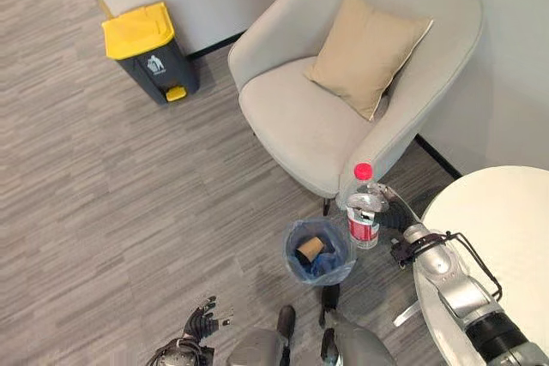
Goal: Gather garbage on tea table into small bin, then transfer packed bag to large trash can.
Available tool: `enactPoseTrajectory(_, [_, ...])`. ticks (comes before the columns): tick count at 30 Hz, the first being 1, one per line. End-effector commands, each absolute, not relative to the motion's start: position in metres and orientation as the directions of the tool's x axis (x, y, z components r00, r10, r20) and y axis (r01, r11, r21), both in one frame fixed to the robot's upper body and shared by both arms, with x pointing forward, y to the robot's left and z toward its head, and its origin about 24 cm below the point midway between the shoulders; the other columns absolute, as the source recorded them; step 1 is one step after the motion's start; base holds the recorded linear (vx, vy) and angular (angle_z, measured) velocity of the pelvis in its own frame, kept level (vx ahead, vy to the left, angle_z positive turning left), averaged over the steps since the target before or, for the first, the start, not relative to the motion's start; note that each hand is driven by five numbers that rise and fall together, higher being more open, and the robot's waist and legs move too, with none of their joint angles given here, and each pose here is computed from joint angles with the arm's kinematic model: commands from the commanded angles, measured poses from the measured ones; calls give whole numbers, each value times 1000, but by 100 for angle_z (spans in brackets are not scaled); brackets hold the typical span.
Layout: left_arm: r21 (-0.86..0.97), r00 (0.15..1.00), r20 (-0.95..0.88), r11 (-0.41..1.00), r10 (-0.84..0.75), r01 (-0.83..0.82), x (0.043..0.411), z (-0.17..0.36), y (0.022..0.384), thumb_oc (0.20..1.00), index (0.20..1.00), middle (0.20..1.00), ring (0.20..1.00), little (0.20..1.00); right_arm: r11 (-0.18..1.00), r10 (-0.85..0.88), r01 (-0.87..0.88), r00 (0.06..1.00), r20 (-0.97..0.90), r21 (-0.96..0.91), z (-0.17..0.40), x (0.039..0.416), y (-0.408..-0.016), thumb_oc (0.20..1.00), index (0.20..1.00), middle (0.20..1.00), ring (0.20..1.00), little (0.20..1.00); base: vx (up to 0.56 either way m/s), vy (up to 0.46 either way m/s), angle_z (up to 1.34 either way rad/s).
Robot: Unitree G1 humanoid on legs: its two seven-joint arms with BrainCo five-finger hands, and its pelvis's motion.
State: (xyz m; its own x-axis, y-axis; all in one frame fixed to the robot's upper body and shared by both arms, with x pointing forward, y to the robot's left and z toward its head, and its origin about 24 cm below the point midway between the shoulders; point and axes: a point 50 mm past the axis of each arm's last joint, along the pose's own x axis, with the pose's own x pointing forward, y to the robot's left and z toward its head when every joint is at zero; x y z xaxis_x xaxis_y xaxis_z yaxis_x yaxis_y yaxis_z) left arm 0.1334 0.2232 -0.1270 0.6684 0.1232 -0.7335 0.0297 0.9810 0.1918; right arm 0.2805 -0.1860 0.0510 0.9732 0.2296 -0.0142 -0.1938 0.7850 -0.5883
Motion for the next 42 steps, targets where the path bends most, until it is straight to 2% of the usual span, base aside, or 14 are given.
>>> enactPoseTrajectory(1, [268, 771, -622, 962, 137, 45, 170, -105, 232, 1000, 1000, 1000, 1000, 1000, 790, 288, -145, 945, 152, -596, 83, 295, -164, 200, 200, 200, 200, 200, -390, 19, 23])
enactPoseTrajectory(3, [258, 826, -548, 966, 131, 18, 194, -90, 226, 1000, 1000, 1000, 1000, 1000, 796, 247, -65, 942, 225, -602, 100, 311, -161, 200, 200, 200, 200, 200, -263, 32, 30])
enactPoseTrajectory(9, [246, 903, -410, 969, 126, -24, 234, -61, 215, 1000, 1000, 1000, 1000, 1000, 800, 153, 80, 931, 331, -594, 126, 336, -159, 200, 200, 200, 200, 200, -85, -6, 25])
enactPoseTrajectory(18, [238, 939, -325, 971, 111, -32, 256, -40, 212, 1000, 1000, 1000, 1000, 1000, 727, 25, 289, 895, 445, -623, 181, 374, -178, 200, 200, 200, 200, 200, -24, -11, 11])
enactPoseTrajectory(29, [261, 945, -319, 965, 69, 18, 261, -38, 204, 1000, 1000, 1000, 1000, 1000, 671, -89, 365, 904, 419, -645, 197, 397, -195, 200, 200, 200, 200, 200, 21, -10, 14])
enactPoseTrajectory(30, [260, 948, -312, 965, 65, 19, 263, -36, 203, 1000, 1000, 1000, 1000, 1000, 672, -109, 364, 910, 401, -644, 193, 398, -197, 545, 545, 545, 545, 545, 14, 5, 12])
enactPoseTrajectory(31, [259, 948, -312, 966, 62, 22, 264, -36, 202, 1000, 1000, 1000, 1000, 1000, 669, -121, 361, 916, 384, -650, 190, 400, -198, 1000, 1000, 1000, 1000, 1000, 21, -4, 9])
enactPoseTrajectory(33, [257, 952, -300, 966, 57, 24, 266, -33, 199, 1000, 1000, 1000, 1000, 1000, 671, -109, 326, 932, 346, -666, 176, 399, -192, 1000, 1000, 1000, 1000, 1000, 11, -5, 2])
enactPoseTrajectory(36, [252, 955, -290, 968, 67, 9, 268, -32, 198, 1000, 1000, 1000, 1000, 1000, 604, -21, 298, 933, 359, -739, 166, 391, -184, 1000, 1000, 1000, 1000, 1000, 9, -56, 3])
enactPoseTrajectory(37, [256, 953, -295, 967, 71, 7, 266, -34, 199, 1000, 1000, 1000, 1000, 1000, 498, 61, 301, 923, 379, -813, 167, 386, -181, 1000, 1000, 1000, 1000, 1000, -11, -50, 1])
enactPoseTrajectory(41, [269, 951, -301, 963, 68, 16, 264, -37, 198, 1000, 1000, 1000, 1000, 1000, 339, 140, 273, 932, 336, -900, 156, 382, -184, 1000, 1000, 1000, 1000, 1000, 2, -46, -7])
enactPoseTrajectory(42, [286, 951, -303, 958, 68, 23, 263, -37, 200, 1000, 1000, 1000, 1000, 1000, 214, 179, 243, 942, 282, -946, 147, 382, -187, 1000, 1000, 1000, 1000, 1000, 5, -80, 5])
